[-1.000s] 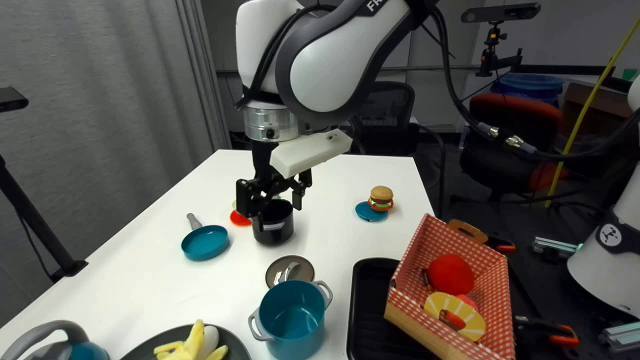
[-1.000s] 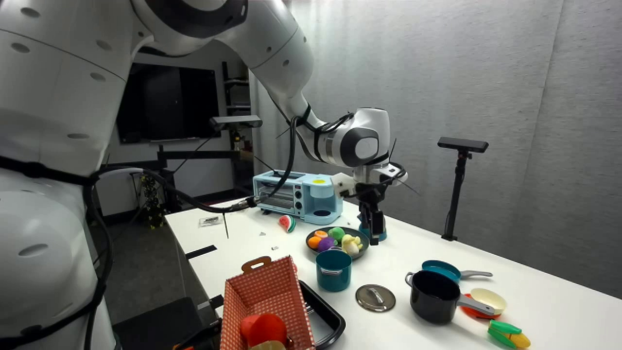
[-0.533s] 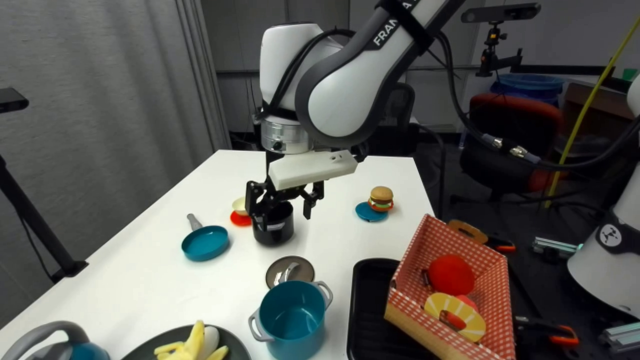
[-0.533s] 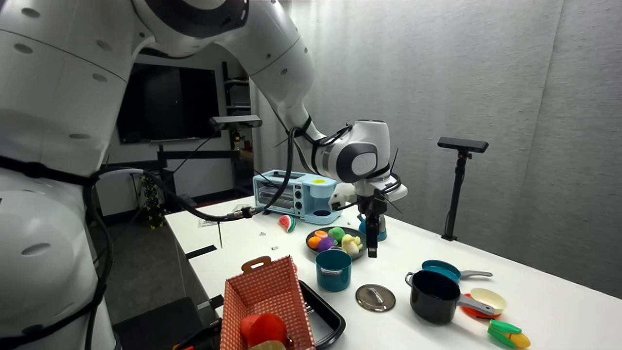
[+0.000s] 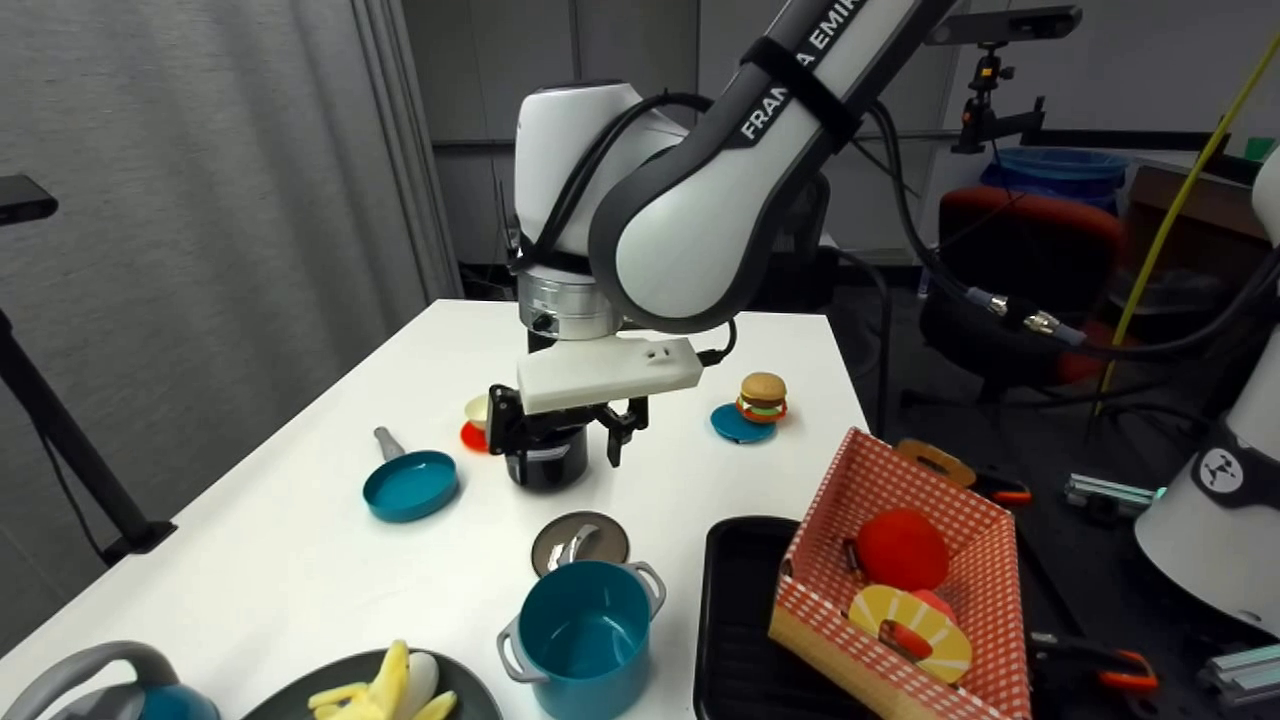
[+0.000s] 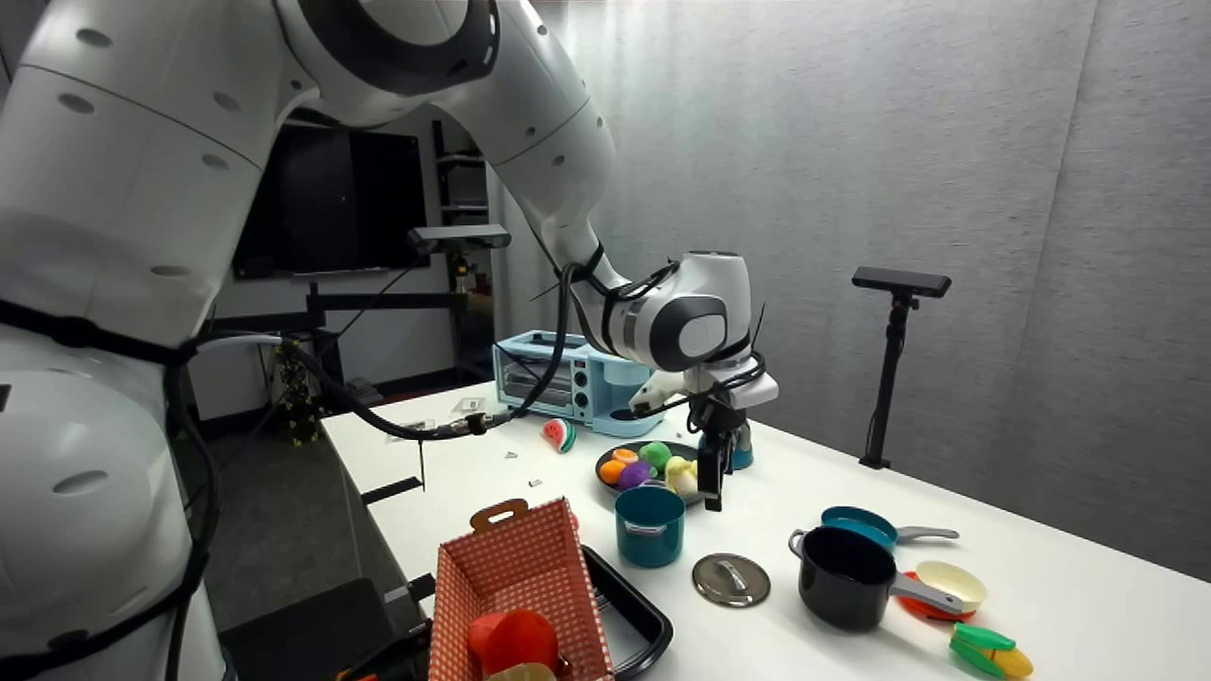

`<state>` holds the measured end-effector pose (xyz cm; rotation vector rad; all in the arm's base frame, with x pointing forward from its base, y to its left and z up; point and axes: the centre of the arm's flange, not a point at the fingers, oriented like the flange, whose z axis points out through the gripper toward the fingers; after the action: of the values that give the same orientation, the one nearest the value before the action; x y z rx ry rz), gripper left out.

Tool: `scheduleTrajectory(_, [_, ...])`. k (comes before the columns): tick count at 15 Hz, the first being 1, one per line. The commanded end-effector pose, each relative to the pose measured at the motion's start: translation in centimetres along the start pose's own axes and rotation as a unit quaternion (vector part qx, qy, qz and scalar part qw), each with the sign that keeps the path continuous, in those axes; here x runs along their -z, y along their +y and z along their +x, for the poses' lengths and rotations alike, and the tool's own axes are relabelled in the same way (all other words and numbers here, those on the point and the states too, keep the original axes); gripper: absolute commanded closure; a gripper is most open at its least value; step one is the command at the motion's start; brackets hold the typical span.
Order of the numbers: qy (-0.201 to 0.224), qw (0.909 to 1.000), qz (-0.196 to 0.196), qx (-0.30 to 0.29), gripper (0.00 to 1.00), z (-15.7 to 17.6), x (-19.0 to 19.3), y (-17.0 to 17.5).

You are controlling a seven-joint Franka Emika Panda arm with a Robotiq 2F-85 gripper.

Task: Place the lid on top of the blue pot

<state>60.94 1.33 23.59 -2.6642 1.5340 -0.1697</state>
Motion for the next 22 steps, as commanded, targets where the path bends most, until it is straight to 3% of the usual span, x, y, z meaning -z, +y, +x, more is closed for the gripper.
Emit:
scheduleTrajectory(1, [0.0, 1.0, 0.0, -0.006, 0.0, 0.1, -0.1, 0.1])
scheduleTrajectory(6, [0.001, 0.9999, 0.0, -0.012, 0.0, 0.2, 0.0, 0.1])
scheduleTrajectory(16, [-0.021, 0.9993, -0.015, 0.027, 0.0, 1.1, -4.5, -0.7])
scheduleTrajectory(22, [-0.032, 0.9995, -0.006, 0.004, 0.0, 2.1, -6.6, -1.2])
